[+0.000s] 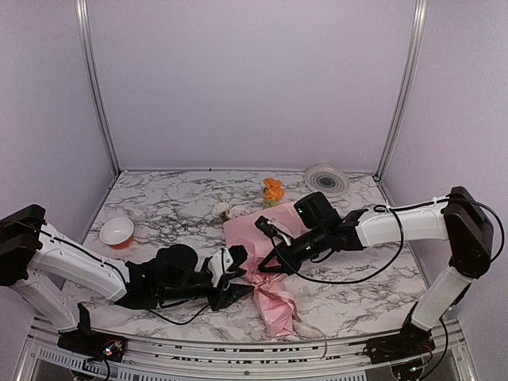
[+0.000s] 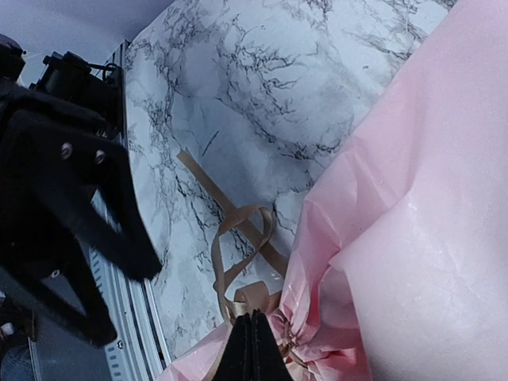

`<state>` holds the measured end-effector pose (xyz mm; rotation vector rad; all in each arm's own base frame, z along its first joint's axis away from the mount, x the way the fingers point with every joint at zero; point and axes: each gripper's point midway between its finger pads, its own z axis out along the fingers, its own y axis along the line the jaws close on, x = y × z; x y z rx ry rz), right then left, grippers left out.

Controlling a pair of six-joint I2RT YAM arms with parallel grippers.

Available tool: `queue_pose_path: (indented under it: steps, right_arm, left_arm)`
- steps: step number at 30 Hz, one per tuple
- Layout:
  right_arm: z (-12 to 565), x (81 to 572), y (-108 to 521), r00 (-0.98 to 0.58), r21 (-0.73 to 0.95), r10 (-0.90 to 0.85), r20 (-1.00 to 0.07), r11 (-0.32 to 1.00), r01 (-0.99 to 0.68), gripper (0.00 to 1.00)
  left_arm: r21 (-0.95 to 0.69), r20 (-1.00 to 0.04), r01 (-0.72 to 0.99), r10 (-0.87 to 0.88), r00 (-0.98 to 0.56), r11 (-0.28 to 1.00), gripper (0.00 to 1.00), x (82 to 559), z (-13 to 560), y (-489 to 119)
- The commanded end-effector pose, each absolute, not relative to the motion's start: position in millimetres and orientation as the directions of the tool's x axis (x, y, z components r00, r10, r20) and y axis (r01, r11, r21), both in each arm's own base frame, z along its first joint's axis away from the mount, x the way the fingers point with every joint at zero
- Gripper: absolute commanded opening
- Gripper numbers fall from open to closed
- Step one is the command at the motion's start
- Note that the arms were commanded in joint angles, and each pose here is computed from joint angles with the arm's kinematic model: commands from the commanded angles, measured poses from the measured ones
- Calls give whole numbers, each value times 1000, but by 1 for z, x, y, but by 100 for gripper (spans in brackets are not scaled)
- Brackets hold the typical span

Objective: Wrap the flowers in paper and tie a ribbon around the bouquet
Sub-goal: Cross the half-tied ribbon over the folded bouquet.

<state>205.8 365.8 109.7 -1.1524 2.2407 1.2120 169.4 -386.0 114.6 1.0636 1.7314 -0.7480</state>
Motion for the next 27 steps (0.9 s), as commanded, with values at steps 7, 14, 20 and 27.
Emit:
queue_pose_path:
  steps: [7, 14, 20, 27]
  right_arm:
    - [120, 211, 368, -604, 538, -448, -659, 280, -795, 0]
    - [122, 213, 369, -601, 539, -442, -665, 273, -797, 0]
    - [120, 213, 369, -604, 543, -442, -663, 272, -795, 0]
    - [120, 213, 369, -606, 545, -439, -664, 271, -794, 0]
  left_arm:
    - [353, -681, 926, 715, 158, 131, 37, 153, 69, -437]
    - [332, -691, 940, 700, 183, 82, 42, 139, 77, -423]
    - [331, -638, 938, 757, 144, 101, 38, 147, 61, -426]
    - [355, -655, 927, 739, 158, 117, 31, 155, 72, -440]
